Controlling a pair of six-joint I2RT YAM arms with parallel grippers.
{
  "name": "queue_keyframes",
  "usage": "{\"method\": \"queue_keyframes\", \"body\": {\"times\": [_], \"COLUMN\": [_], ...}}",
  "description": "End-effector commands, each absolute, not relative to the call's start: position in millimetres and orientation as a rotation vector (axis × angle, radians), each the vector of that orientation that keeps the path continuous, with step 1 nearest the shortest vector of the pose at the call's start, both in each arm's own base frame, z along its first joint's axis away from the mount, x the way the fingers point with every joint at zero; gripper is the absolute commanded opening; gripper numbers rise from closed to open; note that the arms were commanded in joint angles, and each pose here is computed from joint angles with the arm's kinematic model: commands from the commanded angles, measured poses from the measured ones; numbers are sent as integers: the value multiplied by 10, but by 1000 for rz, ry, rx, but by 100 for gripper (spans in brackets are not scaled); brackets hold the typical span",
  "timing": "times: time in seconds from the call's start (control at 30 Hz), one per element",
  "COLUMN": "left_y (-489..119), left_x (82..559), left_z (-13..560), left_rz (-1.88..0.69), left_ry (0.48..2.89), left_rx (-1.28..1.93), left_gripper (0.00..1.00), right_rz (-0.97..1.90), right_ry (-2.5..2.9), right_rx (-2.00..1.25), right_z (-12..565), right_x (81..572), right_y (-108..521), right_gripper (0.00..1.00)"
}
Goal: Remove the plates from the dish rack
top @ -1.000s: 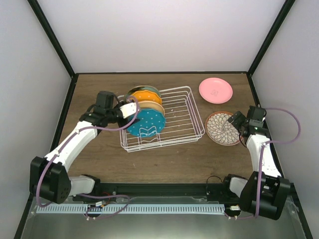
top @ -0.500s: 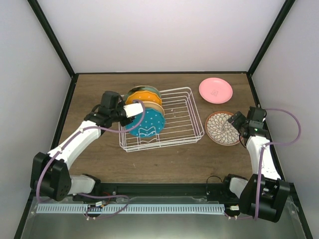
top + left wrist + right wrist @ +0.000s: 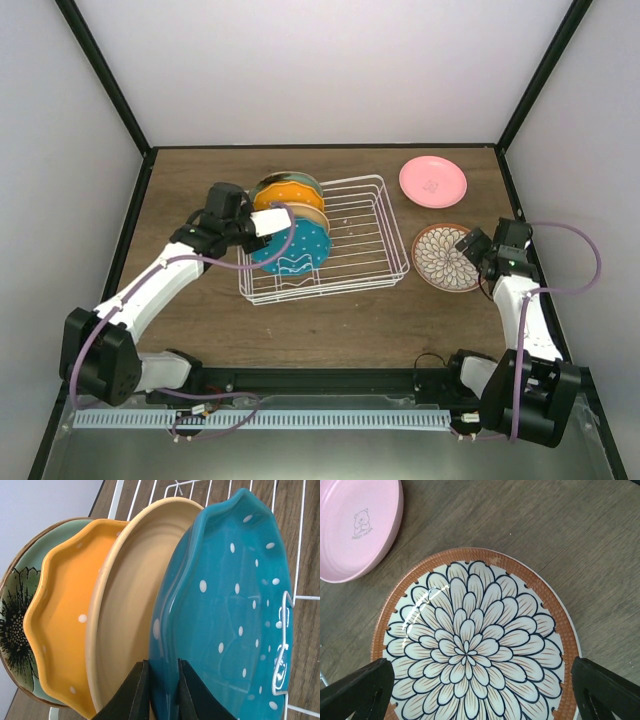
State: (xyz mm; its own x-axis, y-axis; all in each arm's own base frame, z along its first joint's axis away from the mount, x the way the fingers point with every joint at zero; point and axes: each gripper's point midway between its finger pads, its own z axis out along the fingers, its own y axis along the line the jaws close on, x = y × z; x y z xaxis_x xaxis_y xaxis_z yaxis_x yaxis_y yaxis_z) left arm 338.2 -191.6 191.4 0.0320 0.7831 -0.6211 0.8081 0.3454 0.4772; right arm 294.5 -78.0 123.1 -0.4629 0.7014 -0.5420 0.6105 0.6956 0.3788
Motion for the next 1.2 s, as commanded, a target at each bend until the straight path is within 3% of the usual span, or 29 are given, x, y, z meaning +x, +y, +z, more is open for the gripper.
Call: {"method": "queue_keyframes", "body": {"times": [0.0,0.57,1.0,1.17], "left_y": [-1950,-2025,-2073,-1805], "left_x": [3406,3191,2971,3166], "left_z": [2498,3081,4253,4652], "left_rz": [31,92,-89,-115], "left_ry": [1583,1390,1175,1197], "left_rx": [1371,1335,1013,757], "left_gripper": [4,4,4,4], "right_rz": [169,190,194,184], "right_ry": [2181,2194,2197,2197], "right_rx": [1004,1000,997,982], "right_z": [1263,1212,1193,1208], "right_x": [2943,2940,2967,2968], "right_y": [-807,-770,-773,-778], "right_gripper": [99,100,100,100]}}
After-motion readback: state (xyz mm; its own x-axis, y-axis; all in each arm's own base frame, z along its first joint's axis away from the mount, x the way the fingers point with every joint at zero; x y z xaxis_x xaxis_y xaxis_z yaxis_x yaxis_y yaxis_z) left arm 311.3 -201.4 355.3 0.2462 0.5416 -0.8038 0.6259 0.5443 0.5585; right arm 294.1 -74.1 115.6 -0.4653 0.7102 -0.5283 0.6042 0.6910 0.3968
